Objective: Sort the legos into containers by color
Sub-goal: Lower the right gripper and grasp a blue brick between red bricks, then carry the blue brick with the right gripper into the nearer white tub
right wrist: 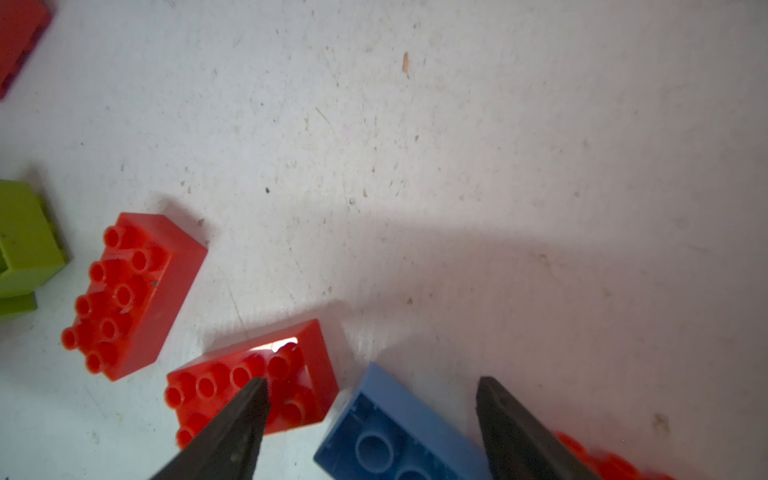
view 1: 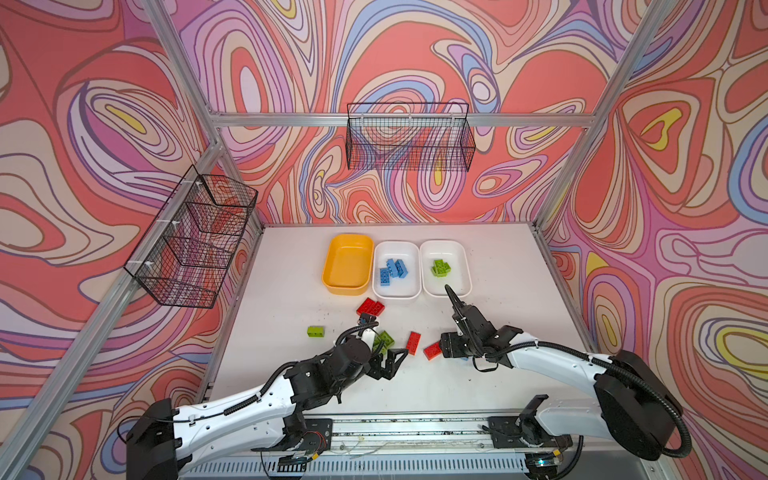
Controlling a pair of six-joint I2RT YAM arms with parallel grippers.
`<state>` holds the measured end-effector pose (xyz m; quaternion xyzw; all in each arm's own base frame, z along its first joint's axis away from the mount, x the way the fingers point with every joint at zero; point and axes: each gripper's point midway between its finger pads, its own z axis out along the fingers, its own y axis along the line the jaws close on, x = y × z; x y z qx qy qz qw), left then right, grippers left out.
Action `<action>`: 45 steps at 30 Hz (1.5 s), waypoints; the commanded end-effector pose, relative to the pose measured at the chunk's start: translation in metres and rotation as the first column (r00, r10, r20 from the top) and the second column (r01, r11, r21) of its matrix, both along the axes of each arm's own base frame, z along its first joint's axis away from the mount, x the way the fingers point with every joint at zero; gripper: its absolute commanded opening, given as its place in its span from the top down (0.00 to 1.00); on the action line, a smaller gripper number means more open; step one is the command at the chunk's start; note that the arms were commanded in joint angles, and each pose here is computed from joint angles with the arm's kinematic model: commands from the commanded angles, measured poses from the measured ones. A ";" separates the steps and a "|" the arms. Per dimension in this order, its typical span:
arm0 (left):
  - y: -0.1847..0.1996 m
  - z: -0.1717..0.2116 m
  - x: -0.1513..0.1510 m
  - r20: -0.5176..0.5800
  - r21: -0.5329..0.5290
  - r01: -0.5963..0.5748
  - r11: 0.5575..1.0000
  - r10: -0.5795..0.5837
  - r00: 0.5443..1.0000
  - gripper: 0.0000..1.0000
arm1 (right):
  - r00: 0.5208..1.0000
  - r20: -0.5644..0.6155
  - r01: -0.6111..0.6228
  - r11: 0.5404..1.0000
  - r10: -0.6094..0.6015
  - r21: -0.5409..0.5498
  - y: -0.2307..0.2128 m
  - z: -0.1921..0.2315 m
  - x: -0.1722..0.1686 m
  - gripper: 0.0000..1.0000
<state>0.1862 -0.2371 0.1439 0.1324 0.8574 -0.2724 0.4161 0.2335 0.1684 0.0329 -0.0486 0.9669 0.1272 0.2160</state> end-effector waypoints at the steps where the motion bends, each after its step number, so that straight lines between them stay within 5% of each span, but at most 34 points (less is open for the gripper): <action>1: 0.007 -0.005 -0.001 0.001 0.006 -0.022 1.000 0.022 1.000 0.00 | 0.999 -0.032 0.029 0.999 -0.028 0.025 0.000 -0.002 -0.009 0.19; 16: 0.027 -0.003 -0.006 0.042 0.040 -0.023 0.999 0.022 0.999 0.00 | 0.996 -0.050 0.073 0.997 -0.074 -0.020 -0.008 0.006 -0.036 0.21; 26: 0.030 -0.012 -0.009 0.024 0.031 -0.027 0.999 0.026 0.999 0.00 | 0.993 -0.083 0.073 0.994 -0.080 -0.086 -0.009 -0.006 -0.039 0.31; 45: 0.061 -0.022 -0.003 0.019 0.132 -0.155 0.979 0.154 0.988 0.00 | 0.998 -0.006 0.066 0.985 -0.068 -0.159 0.002 0.013 -0.007 0.69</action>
